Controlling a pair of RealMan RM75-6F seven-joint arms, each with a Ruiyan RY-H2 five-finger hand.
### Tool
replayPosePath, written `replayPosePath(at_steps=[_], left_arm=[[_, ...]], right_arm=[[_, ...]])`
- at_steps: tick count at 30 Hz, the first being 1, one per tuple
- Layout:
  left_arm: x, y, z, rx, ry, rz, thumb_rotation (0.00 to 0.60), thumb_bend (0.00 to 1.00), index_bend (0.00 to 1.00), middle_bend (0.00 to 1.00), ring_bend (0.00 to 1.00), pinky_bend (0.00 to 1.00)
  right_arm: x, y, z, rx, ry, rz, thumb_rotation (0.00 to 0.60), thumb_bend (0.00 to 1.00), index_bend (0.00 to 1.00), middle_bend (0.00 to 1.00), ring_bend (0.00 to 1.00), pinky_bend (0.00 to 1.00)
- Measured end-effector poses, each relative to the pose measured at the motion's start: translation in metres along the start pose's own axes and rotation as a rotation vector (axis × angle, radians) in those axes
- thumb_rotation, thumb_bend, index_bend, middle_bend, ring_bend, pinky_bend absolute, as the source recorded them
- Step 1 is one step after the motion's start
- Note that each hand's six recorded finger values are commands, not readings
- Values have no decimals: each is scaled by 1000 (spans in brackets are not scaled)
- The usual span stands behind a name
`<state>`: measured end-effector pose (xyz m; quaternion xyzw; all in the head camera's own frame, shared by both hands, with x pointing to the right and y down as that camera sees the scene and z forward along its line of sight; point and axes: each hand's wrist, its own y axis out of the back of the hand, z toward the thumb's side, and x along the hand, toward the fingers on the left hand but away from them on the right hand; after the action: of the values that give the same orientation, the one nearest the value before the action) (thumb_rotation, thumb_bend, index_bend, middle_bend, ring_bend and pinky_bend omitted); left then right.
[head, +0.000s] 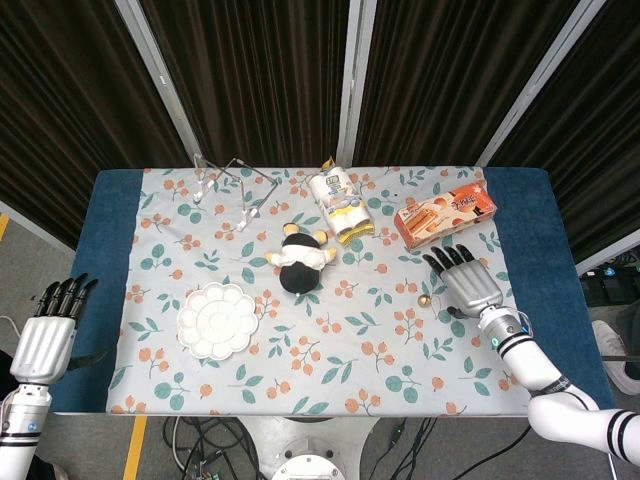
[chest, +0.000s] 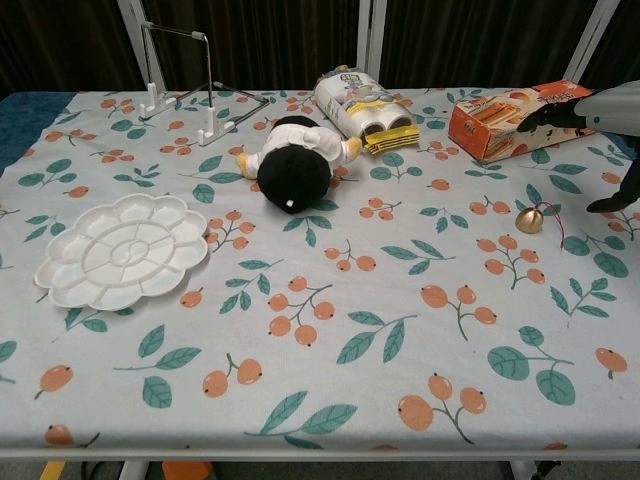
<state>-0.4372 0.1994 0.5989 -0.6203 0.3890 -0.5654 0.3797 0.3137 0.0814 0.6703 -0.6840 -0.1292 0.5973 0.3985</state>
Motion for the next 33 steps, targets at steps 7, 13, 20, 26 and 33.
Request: replayPosePath(at_steps=[7,13,20,26,33], left_arm=[[-2,-1,-3,-1,10,-2,600,0,36,0,0,15],[-2,-1,-5,-5,13,-3,600,0,36,0,0,14],[-3,-3,-7,-9,17,-7,600,0,36,0,0,15],[-2,-4,-6,-19,12,-12,600,0,36,0,0,14],[-2,-4,-7,-21,12,-15,600,0,36,0,0,14]], right_arm=[[-11,-3,12,-5,27,7,600,123,117,0,0,0],[-18,-9,19,-6,37,14,600,134,233,0,0,0],[-21,-10,20,-4,34,13,600,138,312,0,0,0],[-26,-11,23,-10,41,26,600,142,323,0,0,0],[-33,-10,30,-15,56,21,600,157,392,0,0,0]])
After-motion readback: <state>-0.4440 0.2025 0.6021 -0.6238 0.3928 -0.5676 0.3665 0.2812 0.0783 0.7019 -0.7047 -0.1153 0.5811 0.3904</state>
